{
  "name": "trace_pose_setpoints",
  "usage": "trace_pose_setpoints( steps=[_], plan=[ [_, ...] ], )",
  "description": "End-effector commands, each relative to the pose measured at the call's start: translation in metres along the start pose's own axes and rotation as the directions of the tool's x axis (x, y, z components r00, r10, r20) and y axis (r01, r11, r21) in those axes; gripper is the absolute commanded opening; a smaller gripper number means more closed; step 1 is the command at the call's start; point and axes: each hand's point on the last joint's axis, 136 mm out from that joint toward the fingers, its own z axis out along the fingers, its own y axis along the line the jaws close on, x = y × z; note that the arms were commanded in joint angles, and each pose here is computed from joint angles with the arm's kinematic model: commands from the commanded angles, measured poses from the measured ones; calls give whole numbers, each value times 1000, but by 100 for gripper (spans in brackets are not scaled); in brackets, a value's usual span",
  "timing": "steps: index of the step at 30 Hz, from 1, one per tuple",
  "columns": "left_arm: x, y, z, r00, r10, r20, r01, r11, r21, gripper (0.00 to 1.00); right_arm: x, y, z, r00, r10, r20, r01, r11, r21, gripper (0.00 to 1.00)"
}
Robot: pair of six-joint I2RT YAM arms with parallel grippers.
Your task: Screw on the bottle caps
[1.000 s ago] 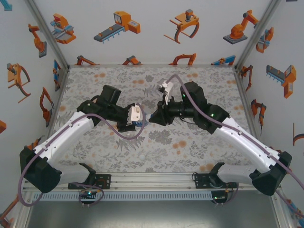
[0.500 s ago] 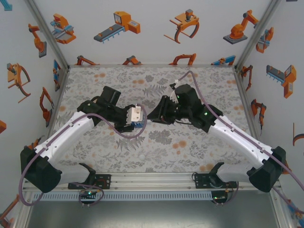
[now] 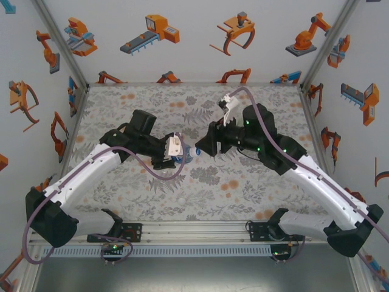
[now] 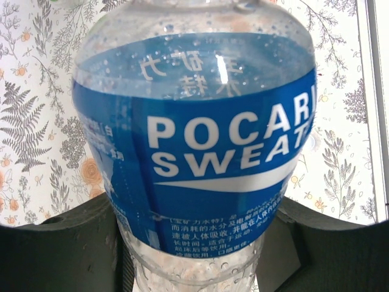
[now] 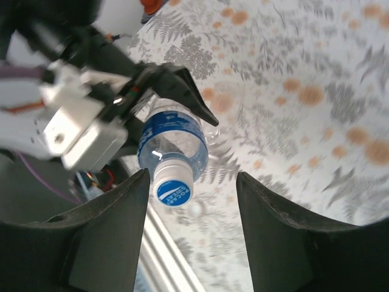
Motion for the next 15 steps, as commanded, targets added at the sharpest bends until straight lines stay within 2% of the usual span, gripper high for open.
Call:
trace_pose_setpoints(
  steps=[1, 4, 8, 15],
  plan=[
    [-16, 0, -8, 998, 40, 54, -40, 999, -4, 0, -7, 34, -8, 911, -406, 69, 412, 897, -163, 54],
    [-16, 0, -8, 998, 43, 55, -43, 999, -6, 0, 0, 50, -10, 829, -544, 127, 558, 792, -249, 53],
    [-16, -1, -8, 997, 45, 56, -45, 999, -4, 0, 8, 59, -12, 716, -669, 200, 696, 661, -279, 50],
    [-16, -1, -8, 997, 46, 56, -46, 999, -3, 0, 22, 63, -7, 645, -721, 253, 761, 574, -302, 50]
  ],
)
